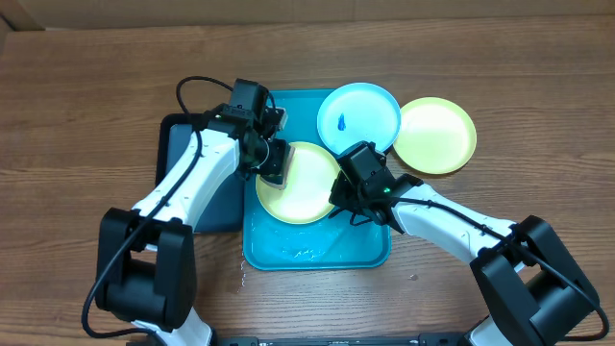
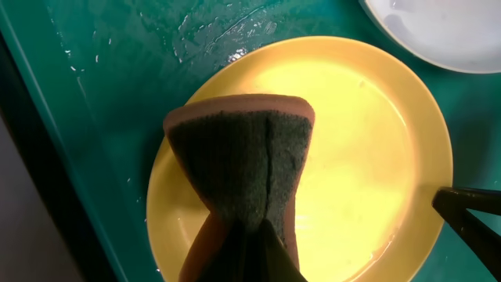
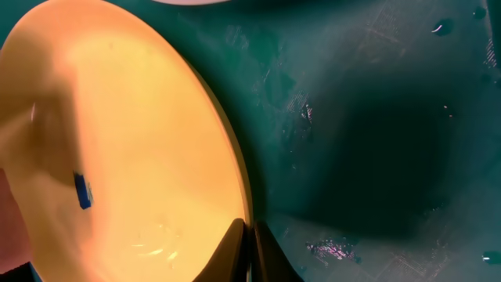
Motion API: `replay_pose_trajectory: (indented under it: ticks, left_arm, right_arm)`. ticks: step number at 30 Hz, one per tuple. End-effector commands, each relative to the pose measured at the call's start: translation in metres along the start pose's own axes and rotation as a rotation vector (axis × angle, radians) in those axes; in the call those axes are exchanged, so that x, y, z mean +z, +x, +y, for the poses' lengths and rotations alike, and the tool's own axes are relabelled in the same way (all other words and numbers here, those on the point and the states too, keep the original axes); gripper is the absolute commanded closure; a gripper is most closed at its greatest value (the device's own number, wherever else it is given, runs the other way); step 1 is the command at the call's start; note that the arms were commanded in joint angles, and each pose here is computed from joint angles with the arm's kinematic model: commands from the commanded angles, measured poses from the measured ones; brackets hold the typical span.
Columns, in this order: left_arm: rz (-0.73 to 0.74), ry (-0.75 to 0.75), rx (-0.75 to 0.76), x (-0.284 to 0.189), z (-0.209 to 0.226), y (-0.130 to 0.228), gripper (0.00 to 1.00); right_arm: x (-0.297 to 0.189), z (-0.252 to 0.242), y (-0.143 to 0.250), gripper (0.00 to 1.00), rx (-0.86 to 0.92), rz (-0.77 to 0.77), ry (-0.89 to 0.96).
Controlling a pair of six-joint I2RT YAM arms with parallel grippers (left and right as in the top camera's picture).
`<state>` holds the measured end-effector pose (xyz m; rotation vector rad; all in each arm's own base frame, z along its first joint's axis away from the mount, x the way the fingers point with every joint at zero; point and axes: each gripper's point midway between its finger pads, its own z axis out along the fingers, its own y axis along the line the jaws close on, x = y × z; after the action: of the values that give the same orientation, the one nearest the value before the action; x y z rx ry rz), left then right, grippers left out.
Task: Clean dirty plates on tray and stack at the side
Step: 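Lower the sponge onto the yellow plate and scrub the blue stain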
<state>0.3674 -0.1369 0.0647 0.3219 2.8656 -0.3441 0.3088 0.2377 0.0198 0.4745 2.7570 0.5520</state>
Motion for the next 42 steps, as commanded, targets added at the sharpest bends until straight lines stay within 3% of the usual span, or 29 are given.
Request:
replay_pose_trajectory:
  ticks: [1, 10, 19, 25, 31, 42]
  left_arm:
    - [0.038, -0.005, 0.003, 0.017, -0.002, 0.005, 0.96]
    - [0.176, -0.036, -0.057, 0.062, 0.008, 0.031, 0.96]
    - [0.254, 0.300, -0.062, 0.058, -0.045, 0.044, 0.96]
    - [0.147, 0.418, -0.097, 0.011, -0.050, 0.003, 0.96]
    - [0.019, 0.325, -0.054, -0.025, -0.039, -0.022, 0.96]
    - [0.059, -0.039, 0.012, 0.017, 0.001, 0.004, 0.96]
  right_arm:
    - [0.004, -0.004, 0.005, 0.96, -0.006, 0.011, 0.009]
    - [0.004, -0.004, 0.005, 0.96, -0.006, 0.010, 0.009]
    - [0.004, -0.003, 0.005, 0.96, -0.006, 0.011, 0.008]
    - [0.004, -0.003, 0.005, 0.96, -0.006, 0.011, 0.009]
    - [0.004, -0.002, 0.006, 0.96, -0.006, 0.021, 0.002]
    - [0.004, 0.000, 0.008, 0.96, -0.010, 0.029, -0.011]
